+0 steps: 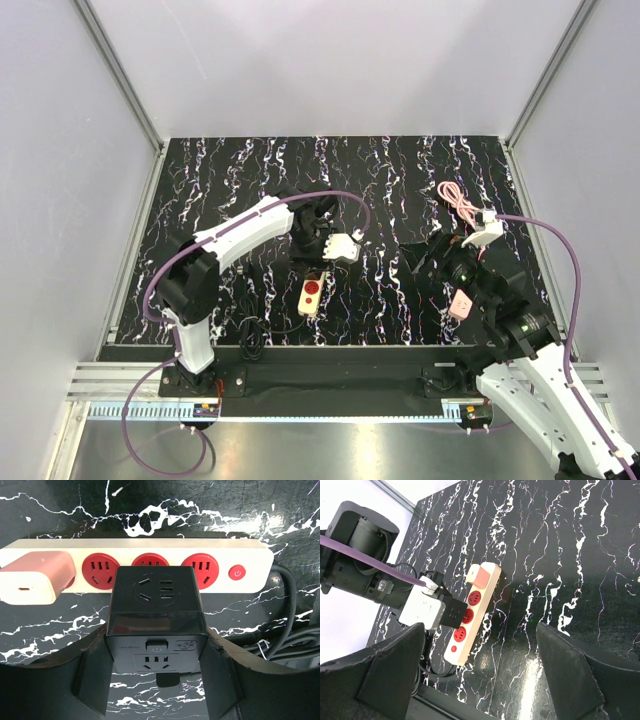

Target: Insert the plug

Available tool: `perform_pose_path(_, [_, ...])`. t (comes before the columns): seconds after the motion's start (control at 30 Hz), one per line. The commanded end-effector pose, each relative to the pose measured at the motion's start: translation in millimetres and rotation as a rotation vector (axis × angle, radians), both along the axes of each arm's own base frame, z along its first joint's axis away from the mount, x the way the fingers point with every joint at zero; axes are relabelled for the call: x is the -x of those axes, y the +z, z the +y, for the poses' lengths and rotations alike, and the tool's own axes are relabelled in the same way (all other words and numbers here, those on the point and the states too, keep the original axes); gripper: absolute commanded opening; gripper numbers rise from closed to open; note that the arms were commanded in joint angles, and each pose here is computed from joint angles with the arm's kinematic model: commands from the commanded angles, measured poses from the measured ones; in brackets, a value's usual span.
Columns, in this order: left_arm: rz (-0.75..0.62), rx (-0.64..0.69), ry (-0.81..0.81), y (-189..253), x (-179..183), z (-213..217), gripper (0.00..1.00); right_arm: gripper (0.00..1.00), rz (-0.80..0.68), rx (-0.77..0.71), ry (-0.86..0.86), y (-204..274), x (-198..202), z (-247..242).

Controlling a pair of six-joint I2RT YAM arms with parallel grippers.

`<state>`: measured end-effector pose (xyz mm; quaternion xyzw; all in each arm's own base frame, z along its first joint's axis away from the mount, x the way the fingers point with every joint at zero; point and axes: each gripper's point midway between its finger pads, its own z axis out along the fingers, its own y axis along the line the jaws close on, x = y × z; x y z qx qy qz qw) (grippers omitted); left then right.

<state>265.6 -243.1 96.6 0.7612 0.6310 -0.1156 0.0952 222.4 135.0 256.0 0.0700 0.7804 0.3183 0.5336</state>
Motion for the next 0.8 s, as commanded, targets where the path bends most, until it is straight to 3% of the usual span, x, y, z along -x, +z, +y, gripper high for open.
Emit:
perform_pose_path(0.0, [-0.008,0.041,-0.031,7,-3,-10,0.00,1.00,-0.042,-0.007,-0.017,14,-3,-3])
perform_pose_path(0.77, [0.044,0.026,-0.042,-6,-1,-15,0.00,1.00,-0.063,-0.007,-0.023,17,0,-6])
